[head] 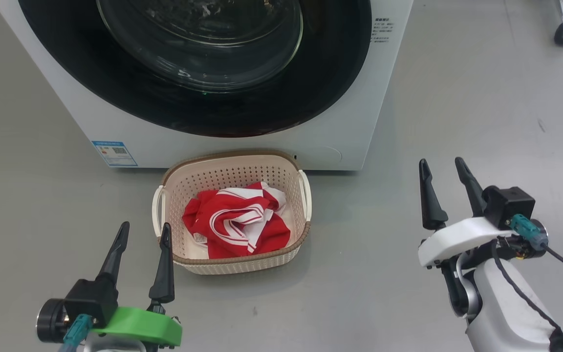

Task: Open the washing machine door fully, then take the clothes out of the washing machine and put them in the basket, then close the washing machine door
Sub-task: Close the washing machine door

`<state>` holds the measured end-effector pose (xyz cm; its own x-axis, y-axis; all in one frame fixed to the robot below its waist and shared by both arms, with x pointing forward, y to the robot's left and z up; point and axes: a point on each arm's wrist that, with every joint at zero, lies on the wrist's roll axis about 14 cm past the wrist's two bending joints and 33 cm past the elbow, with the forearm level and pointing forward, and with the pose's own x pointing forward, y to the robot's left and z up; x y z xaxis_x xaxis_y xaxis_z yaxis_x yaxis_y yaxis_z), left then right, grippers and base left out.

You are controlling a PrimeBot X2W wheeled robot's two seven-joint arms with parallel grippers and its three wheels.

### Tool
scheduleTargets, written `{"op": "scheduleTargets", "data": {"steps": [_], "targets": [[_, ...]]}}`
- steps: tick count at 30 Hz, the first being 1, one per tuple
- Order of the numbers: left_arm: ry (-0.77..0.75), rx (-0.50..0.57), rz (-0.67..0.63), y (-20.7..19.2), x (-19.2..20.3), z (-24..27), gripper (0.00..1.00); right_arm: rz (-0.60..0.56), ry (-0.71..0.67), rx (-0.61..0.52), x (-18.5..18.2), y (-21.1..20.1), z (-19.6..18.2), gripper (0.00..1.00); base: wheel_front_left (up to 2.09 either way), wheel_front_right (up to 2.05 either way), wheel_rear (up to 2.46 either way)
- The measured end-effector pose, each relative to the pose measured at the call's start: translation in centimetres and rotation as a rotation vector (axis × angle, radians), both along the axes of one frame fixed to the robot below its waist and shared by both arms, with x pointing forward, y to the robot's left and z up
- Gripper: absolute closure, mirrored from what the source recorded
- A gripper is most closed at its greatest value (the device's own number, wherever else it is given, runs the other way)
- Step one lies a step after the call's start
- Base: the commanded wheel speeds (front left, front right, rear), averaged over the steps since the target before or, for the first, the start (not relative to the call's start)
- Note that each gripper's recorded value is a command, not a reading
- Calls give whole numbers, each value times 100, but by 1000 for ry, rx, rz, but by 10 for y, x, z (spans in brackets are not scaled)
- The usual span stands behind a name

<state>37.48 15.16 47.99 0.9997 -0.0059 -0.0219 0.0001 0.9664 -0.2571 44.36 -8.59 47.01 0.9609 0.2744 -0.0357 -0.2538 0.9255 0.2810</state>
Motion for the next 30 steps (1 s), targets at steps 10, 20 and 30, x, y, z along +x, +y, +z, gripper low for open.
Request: {"op": "scheduleTargets", "data": {"steps": [10,20,30], "targets": [[18,-9,-35,-11,-14,-3,0,-43,14,-9,-40,-13,-3,0,0,0,0],[27,-15,-65,-20,-26,-1,0,-82,19,-7,-70,-22,-4,0,0,0,0],[21,-15,-84,-24,-25,4,0,-104,-2,2,-78,-26,3,0,0,0,0]]}}
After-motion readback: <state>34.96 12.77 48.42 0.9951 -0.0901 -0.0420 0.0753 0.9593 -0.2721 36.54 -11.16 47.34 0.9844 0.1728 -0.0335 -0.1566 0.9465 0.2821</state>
